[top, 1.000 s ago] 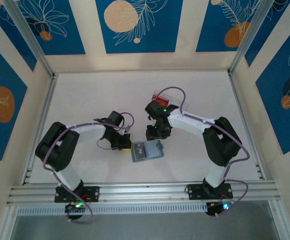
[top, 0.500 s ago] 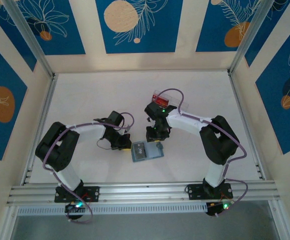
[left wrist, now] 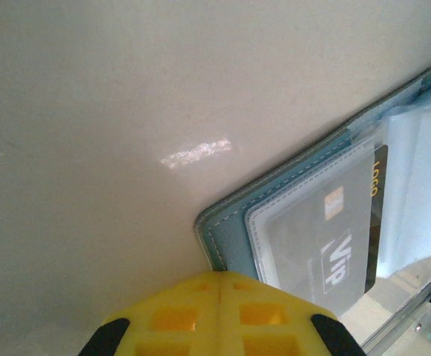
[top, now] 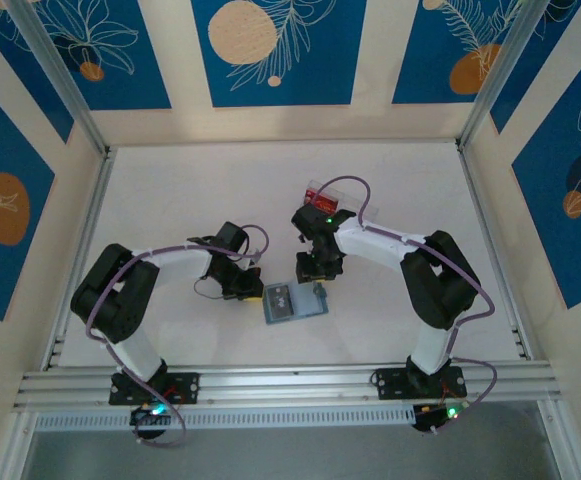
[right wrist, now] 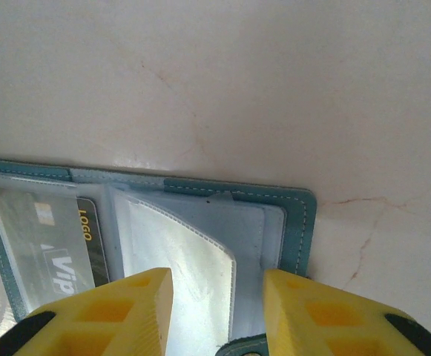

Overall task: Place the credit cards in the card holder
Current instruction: Flip over the card slot in the card holder.

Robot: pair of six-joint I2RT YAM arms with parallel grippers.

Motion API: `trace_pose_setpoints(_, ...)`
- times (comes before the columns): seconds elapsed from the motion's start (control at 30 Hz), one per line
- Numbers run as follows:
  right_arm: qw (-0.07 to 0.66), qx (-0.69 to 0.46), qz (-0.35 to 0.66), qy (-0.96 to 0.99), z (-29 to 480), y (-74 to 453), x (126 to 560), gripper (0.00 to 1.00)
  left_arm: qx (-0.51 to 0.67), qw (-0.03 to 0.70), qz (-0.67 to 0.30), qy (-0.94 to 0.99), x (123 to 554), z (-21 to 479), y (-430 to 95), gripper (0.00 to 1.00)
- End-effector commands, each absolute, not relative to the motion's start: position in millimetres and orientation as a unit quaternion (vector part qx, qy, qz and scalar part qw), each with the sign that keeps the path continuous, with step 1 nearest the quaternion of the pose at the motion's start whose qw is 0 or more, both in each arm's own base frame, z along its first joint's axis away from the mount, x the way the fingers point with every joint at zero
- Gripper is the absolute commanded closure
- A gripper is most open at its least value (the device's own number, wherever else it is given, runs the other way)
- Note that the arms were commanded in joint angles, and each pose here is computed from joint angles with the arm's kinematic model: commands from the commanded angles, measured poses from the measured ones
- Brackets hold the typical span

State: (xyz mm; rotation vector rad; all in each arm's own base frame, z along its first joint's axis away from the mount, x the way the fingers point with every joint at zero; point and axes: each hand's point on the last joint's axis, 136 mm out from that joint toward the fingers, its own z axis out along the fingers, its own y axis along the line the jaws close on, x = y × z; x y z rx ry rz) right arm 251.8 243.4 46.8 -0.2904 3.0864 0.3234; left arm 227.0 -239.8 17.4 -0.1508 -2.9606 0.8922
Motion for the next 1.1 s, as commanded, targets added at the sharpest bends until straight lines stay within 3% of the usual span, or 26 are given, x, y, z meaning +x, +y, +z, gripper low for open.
trace_pose_setpoints(0.0, -0.003, -0.095, 0.104, 0.990, 41, 241, 244, 0.61, -0.054, 0.028, 0.270, -0.961, 225, 6, -236, 0.95)
trace_pose_setpoints(0.13, -0.010, -0.101, 0.133, 0.986, 42, 252, 241, 0.64, -0.053, 0.027, 0.271, -0.961, 226, 6, -236, 0.95)
trace_pose_setpoints(0.47, -0.016, -0.112, 0.188, 0.976, 54, 275, 238, 0.88, -0.054, 0.028, 0.272, -0.960, 225, 6, -237, 0.95)
trace_pose_setpoints(0.6, -0.016, -0.124, 0.193, 0.973, 61, 285, 236, 0.93, -0.053, 0.028, 0.274, -0.960, 226, 6, -238, 0.95)
trace_pose_setpoints(0.7, -0.023, -0.133, 0.201, 0.970, 61, 297, 231, 0.93, -0.053, 0.030, 0.275, -0.960, 226, 6, -238, 0.95)
trace_pose_setpoints(0.77, -0.026, -0.135, 0.192, 0.972, 57, 300, 231, 0.87, -0.052, 0.029, 0.276, -0.959, 226, 6, -239, 0.95)
trace_pose_setpoints(0.97, -0.032, -0.139, 0.206, 0.968, 55, 310, 228, 0.82, -0.052, 0.030, 0.275, -0.959, 225, 6, -238, 0.95)
trace_pose_setpoints(1.07, -0.032, -0.139, 0.200, 0.969, 55, 309, 226, 0.72, -0.052, 0.030, 0.276, -0.959, 225, 7, -238, 0.95)
